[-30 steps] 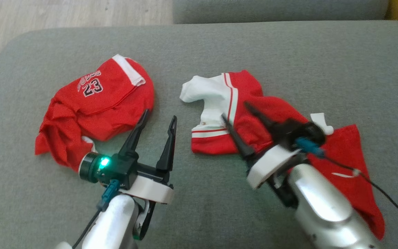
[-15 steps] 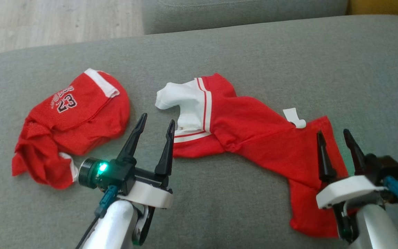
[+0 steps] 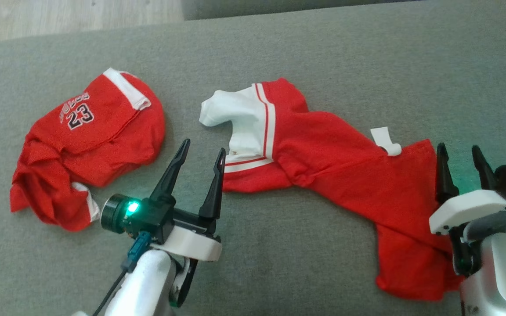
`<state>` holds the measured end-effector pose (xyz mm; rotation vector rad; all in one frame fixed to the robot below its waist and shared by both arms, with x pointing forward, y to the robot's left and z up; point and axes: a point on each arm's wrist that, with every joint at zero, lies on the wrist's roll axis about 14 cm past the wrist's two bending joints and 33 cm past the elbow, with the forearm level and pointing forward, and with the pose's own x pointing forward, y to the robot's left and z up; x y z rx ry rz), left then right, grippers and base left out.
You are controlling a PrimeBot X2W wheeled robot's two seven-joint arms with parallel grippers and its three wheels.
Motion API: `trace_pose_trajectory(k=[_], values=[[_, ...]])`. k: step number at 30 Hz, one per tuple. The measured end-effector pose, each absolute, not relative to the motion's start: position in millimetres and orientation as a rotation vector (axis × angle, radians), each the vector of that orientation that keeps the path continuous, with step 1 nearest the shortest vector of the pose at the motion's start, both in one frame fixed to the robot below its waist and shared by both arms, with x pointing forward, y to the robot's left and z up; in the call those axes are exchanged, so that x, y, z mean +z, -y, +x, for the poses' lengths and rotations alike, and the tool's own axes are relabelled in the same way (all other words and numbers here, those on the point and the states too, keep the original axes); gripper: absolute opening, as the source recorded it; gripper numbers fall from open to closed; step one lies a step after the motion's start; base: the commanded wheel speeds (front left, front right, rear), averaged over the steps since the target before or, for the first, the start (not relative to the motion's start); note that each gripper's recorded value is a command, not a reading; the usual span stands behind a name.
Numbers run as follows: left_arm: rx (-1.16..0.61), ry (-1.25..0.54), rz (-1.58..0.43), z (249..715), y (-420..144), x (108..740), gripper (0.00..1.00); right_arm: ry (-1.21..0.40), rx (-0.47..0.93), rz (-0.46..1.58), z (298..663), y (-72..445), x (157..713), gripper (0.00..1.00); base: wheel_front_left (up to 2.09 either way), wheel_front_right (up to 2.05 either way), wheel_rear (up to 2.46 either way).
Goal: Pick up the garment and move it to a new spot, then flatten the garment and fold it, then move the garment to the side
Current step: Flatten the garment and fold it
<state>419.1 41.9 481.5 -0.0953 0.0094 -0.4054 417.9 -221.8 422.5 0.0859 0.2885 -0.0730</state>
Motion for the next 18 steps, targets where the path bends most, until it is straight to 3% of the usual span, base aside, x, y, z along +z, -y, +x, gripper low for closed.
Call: trace_pose_trajectory(k=[3,15,17,18], values=[[-0.393,-0.019,-0.094,421.5,-46.2,477.7,1.0,-0.387,-0.081,0.084,417.5,222.6,399.0,1.0,0.0,0.0,0.0],[-0.381,-0.046,-0.098,427.2,-51.5,466.4,1.0,-0.521,-0.004,0.07,430.8,195.2,363.0,1.0,0.0,0.0,0.0],[-0.381,-0.048,-0.099,428.0,-51.3,465.4,1.0,-0.531,0.003,0.059,434.6,194.0,361.7,0.0,0.0,0.0,0.0],[-0.381,-0.048,-0.099,428.8,-51.2,465.4,1.0,-0.53,0.007,0.05,437.2,193.6,362.3,0.0,0.0,0.0,0.0]])
